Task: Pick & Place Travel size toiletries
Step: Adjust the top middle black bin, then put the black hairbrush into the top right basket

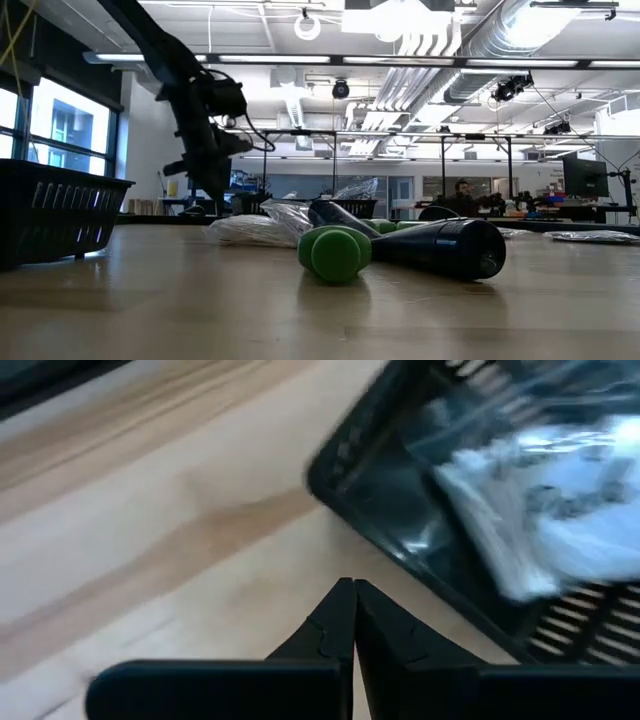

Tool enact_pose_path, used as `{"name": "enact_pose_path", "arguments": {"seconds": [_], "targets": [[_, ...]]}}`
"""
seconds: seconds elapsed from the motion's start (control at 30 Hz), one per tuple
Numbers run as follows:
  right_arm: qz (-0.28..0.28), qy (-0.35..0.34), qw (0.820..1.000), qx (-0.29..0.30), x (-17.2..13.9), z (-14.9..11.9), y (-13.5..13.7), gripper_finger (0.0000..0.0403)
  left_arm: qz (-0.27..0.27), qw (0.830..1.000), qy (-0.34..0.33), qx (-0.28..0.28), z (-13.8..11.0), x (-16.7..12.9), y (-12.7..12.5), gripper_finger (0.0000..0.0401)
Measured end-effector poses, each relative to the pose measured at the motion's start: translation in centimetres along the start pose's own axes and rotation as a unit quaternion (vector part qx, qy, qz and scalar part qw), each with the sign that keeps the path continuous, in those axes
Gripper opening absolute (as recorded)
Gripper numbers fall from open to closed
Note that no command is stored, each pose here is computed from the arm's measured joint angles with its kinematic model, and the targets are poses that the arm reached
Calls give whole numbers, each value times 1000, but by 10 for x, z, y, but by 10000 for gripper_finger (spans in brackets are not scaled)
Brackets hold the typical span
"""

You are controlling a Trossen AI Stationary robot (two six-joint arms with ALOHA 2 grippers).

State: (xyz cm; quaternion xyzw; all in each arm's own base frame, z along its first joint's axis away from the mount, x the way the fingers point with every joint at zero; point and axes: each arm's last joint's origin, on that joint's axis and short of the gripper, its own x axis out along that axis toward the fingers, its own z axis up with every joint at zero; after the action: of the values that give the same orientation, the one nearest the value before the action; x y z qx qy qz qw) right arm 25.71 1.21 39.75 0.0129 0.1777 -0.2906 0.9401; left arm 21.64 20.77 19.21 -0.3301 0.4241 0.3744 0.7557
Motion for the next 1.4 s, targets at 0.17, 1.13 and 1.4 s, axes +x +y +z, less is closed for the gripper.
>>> {"name": "enact_pose_path", "arguments": {"seconds": [0.17,1.13,1.4], "targets": [[-1,0,1000,-4,0,0,0,3,-6,1000,-24,0,7,11,-1,1],[13,22,1000,-4,0,-4,0,3,-159,968,-171,95,5,-77,-45,1],[48,44,998,7,-1,-8,2,3,-199,951,-195,131,-22,-108,-83,1]]}}
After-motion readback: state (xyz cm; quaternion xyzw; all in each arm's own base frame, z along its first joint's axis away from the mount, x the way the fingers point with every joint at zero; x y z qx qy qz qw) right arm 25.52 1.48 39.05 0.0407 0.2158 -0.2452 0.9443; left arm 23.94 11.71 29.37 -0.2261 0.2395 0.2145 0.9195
